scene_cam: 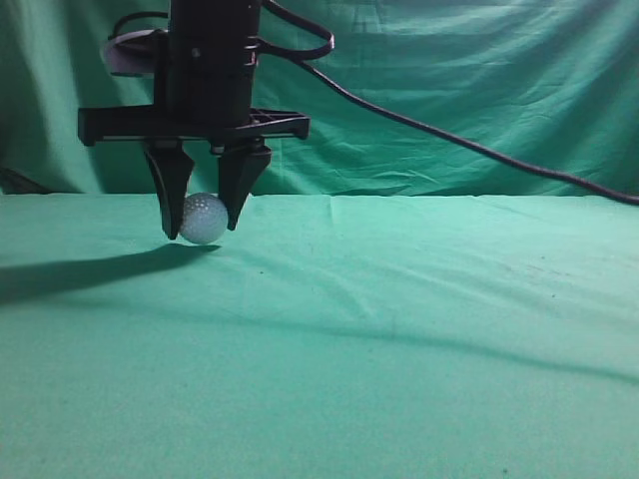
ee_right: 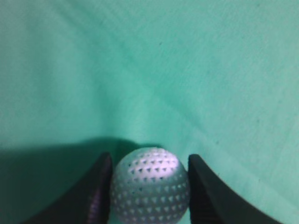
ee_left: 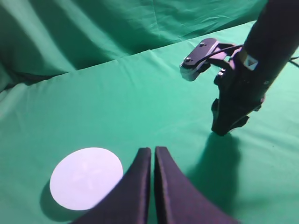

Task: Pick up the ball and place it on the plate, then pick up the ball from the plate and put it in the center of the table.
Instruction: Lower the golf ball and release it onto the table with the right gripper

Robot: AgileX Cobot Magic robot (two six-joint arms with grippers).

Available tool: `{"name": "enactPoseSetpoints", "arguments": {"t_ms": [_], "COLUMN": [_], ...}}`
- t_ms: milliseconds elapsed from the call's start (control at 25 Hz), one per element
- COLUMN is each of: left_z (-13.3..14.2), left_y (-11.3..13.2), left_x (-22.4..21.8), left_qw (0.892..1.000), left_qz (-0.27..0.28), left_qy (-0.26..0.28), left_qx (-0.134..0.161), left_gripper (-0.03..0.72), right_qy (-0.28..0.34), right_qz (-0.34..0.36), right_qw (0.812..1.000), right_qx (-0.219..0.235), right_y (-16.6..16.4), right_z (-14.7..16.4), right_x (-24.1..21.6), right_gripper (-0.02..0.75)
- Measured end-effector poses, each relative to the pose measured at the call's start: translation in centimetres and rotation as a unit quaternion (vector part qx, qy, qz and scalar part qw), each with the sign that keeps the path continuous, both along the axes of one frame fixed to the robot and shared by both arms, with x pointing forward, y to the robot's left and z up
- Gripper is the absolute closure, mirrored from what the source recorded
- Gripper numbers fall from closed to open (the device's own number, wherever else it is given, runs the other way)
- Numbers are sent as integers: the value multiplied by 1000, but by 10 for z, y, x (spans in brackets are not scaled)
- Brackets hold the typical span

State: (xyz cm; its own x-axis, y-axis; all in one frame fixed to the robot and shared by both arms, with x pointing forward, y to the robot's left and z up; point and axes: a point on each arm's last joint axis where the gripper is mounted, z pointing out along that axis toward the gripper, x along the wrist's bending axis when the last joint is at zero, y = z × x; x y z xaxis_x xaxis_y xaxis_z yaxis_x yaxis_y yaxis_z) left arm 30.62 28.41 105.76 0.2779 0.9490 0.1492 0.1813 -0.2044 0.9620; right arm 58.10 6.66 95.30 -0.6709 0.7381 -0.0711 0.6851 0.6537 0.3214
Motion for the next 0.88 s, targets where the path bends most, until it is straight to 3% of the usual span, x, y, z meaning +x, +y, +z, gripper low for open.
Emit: {"name": "enactPoseSetpoints", "arguments": {"t_ms": [400, 600, 760, 800, 880], "left_z": [1, 1, 1, 1, 1], "left_y": [1, 1, 1, 1, 1], "left_x": [-3, -3, -3, -3, -3], "left_qw": [1000, 1000, 1000, 1000, 1000], "left_qz": [0, 0, 0, 0, 0], "left_qy": [-10, -10, -10, -10, -10], "left_qx": [-3, -3, -3, -3, -3], "left_gripper": [688, 688, 688, 688, 688], "right_qy": [-13, -10, 2, 3, -2], "right_qz": [-4, -5, -7, -8, -9], "right_qw": [1000, 1000, 1000, 1000, 1000], "right_qx": [13, 10, -4, -6, -3], "right_y": [3, 3, 0, -2, -5], "right_z": [-8, -11, -9, -3, 16], "right_x": [10, 10, 7, 6, 3], "right_gripper": [402, 232, 246, 206, 220]}}
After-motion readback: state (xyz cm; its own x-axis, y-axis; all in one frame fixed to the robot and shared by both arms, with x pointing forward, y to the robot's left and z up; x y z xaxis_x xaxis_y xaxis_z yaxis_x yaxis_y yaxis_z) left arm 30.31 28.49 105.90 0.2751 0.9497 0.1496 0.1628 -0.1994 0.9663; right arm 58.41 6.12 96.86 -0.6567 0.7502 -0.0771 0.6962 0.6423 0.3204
